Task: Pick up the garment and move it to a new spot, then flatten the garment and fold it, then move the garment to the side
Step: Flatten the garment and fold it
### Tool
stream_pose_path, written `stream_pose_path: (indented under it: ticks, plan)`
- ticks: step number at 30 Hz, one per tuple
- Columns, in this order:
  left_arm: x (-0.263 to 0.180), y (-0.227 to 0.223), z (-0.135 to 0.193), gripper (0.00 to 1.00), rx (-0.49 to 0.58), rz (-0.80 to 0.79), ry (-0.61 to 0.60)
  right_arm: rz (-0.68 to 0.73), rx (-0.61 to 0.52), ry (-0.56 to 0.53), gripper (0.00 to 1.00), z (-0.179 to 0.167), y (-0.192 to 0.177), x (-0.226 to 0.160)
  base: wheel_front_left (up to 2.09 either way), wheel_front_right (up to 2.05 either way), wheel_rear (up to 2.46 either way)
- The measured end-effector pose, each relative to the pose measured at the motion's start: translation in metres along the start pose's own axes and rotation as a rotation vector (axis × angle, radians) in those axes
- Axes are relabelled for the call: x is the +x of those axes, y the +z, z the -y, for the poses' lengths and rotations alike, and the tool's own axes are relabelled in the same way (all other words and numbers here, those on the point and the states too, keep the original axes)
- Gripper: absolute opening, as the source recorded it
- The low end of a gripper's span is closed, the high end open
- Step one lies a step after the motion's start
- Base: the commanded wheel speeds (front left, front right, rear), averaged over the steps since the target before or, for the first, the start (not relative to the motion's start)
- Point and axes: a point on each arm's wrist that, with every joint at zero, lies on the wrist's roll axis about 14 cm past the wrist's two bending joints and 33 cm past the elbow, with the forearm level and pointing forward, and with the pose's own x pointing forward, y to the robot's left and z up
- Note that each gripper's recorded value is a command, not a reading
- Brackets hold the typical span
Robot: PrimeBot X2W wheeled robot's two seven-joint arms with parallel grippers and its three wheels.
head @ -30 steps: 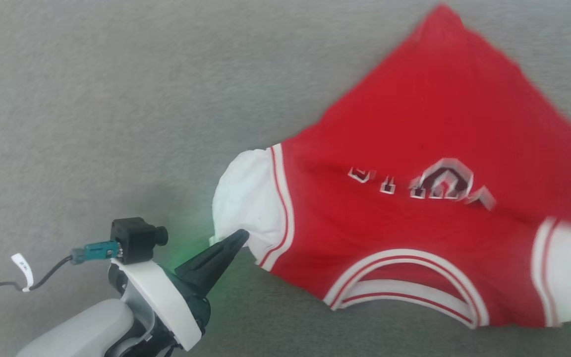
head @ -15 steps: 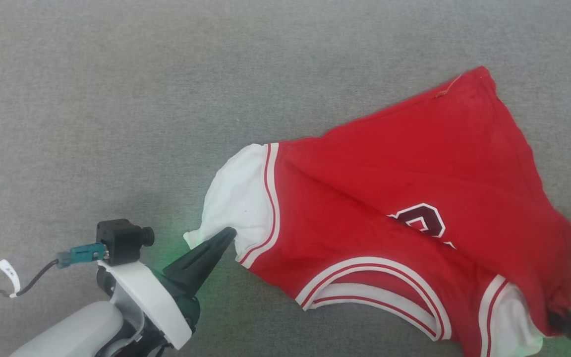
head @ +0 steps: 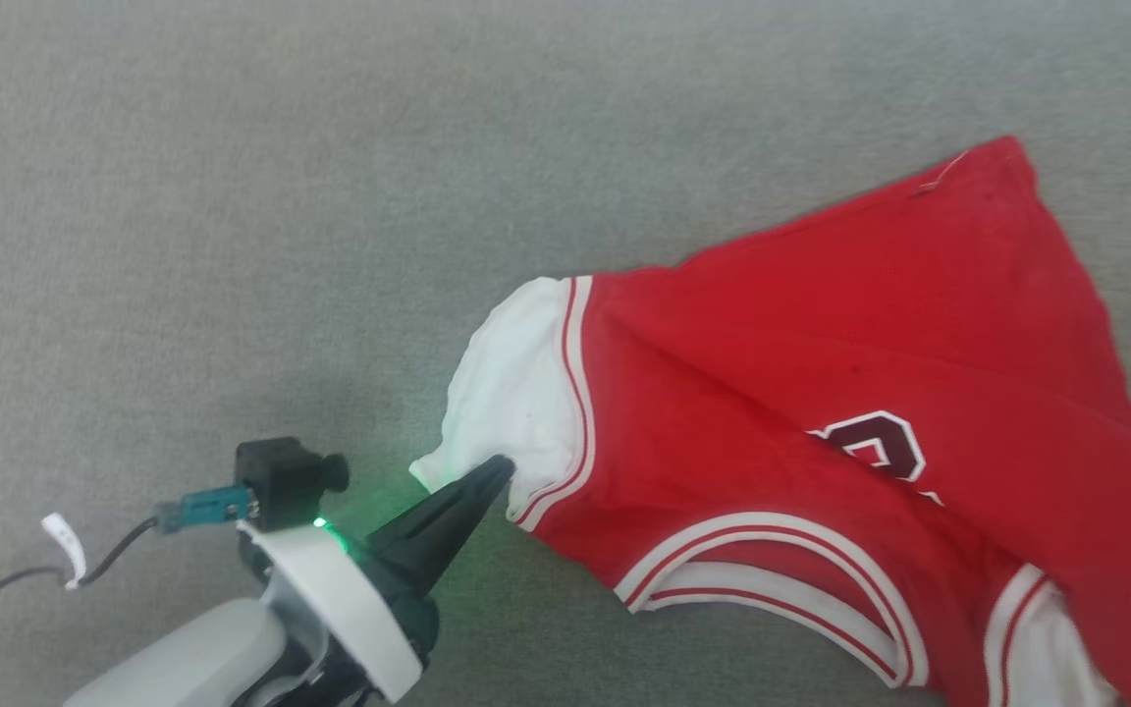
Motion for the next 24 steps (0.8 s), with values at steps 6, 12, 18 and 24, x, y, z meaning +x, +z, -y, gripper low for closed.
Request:
stream_pose_path:
  ticks: [6,12,18,24]
  plan:
    - [0.012,-0.002,-0.005,0.00,-0.019,-0.003,0.000,-0.018,-0.107,0.032,1.00,-0.001,0.041,0.054,0.00,0.00,0.00]
    - [0.023,-0.007,-0.009,0.00,-0.044,-0.006,0.011,-0.076,-0.128,0.063,1.00,-0.012,0.061,0.132,0.00,0.00,0.00]
    - [0.024,-0.010,-0.018,0.00,-0.082,0.005,0.050,-0.189,-0.150,0.060,1.00,-0.020,0.048,0.195,0.00,0.00,0.00]
    - [0.021,-0.009,-0.024,0.00,-0.086,0.010,0.075,-0.292,-0.197,0.063,0.43,-0.024,0.034,0.214,0.00,0.00,0.00]
